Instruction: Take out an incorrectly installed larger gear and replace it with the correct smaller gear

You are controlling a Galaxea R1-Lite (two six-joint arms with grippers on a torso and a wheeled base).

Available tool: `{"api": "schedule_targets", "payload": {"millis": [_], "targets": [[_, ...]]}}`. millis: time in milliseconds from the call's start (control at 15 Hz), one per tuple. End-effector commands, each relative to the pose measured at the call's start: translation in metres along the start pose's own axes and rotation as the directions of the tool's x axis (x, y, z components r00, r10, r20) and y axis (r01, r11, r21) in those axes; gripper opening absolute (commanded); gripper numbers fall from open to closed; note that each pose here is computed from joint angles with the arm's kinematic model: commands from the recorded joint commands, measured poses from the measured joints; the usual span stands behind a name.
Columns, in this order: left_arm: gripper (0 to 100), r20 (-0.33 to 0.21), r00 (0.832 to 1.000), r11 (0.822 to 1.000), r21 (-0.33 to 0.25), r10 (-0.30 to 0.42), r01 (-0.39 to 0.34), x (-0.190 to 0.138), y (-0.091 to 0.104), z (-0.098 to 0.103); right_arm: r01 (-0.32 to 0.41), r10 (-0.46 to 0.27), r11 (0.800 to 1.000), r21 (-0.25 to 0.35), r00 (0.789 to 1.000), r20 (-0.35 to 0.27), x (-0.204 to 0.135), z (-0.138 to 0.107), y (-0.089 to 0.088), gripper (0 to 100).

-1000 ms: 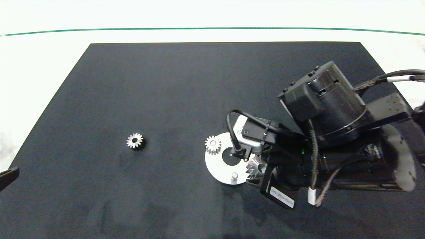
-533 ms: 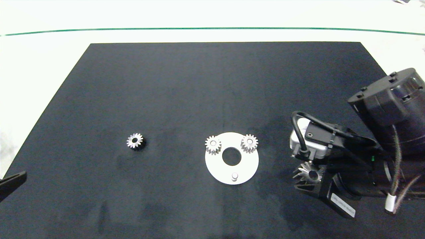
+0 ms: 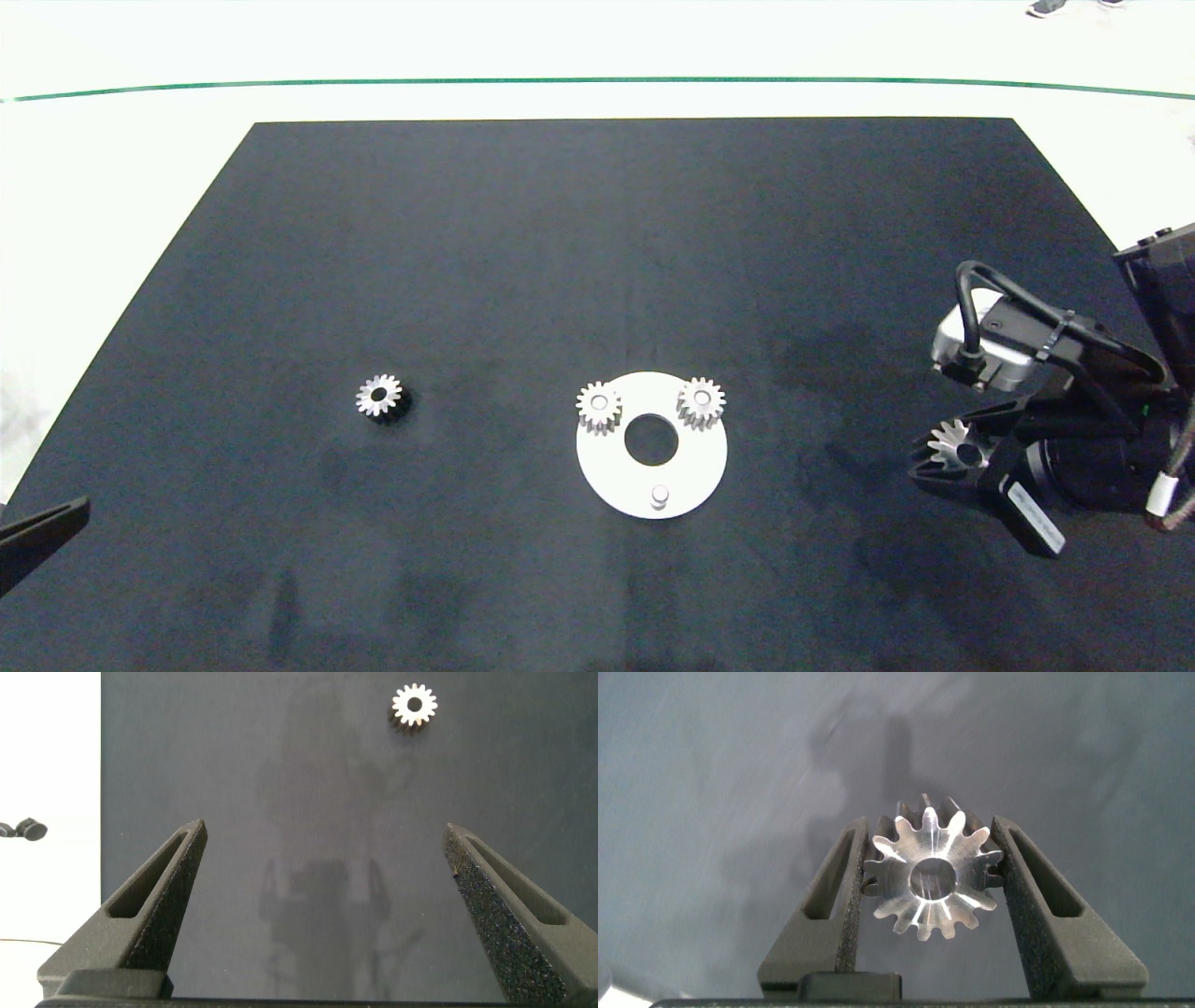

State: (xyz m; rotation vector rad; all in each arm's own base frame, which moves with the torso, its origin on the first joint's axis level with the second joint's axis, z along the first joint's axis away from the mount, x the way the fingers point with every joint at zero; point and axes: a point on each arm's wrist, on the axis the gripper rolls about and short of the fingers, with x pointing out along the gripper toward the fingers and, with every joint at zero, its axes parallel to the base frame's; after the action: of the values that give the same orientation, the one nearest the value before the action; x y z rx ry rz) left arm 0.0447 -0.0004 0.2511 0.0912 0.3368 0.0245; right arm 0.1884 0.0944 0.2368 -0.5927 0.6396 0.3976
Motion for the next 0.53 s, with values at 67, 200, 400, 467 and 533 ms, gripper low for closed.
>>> {"api": "schedule_targets", "payload": {"millis": [67, 200, 400, 467, 533], "targets": [[100, 0.002, 1.0, 1.0, -0.001, 0.005, -0.005, -0.001, 0.0, 0.0, 0.048, -0.047, 0.997, 0.064, 0.999, -0.023, 0.03, -0.014, -0.007, 25], [100, 0.003, 1.0, 1.0, -0.001, 0.005, -0.005, -0.001, 0.0, 0.0, 0.048, -0.045, 0.996, 0.078, 0.998, -0.035, 0.035, -0.021, -0.008, 25], [100, 0.002, 1.0, 1.0, 0.001, 0.005, -0.005, -0.001, 0.0, 0.0, 0.048, -0.041, 0.994, 0.102, 0.997, -0.069, 0.042, -0.028, -0.013, 25], [100, 0.002, 1.0, 1.0, -0.001, 0.005, -0.005, -0.001, 0.0, 0.0, 0.048, -0.039, 0.992, 0.114, 0.996, -0.081, 0.045, -0.03, -0.016, 25], [100, 0.002, 1.0, 1.0, -0.001, 0.005, -0.005, -0.001, 0.0, 0.0, 0.051, -0.038, 0.99, 0.129, 0.994, -0.099, 0.05, -0.033, -0.02, 25]]}}
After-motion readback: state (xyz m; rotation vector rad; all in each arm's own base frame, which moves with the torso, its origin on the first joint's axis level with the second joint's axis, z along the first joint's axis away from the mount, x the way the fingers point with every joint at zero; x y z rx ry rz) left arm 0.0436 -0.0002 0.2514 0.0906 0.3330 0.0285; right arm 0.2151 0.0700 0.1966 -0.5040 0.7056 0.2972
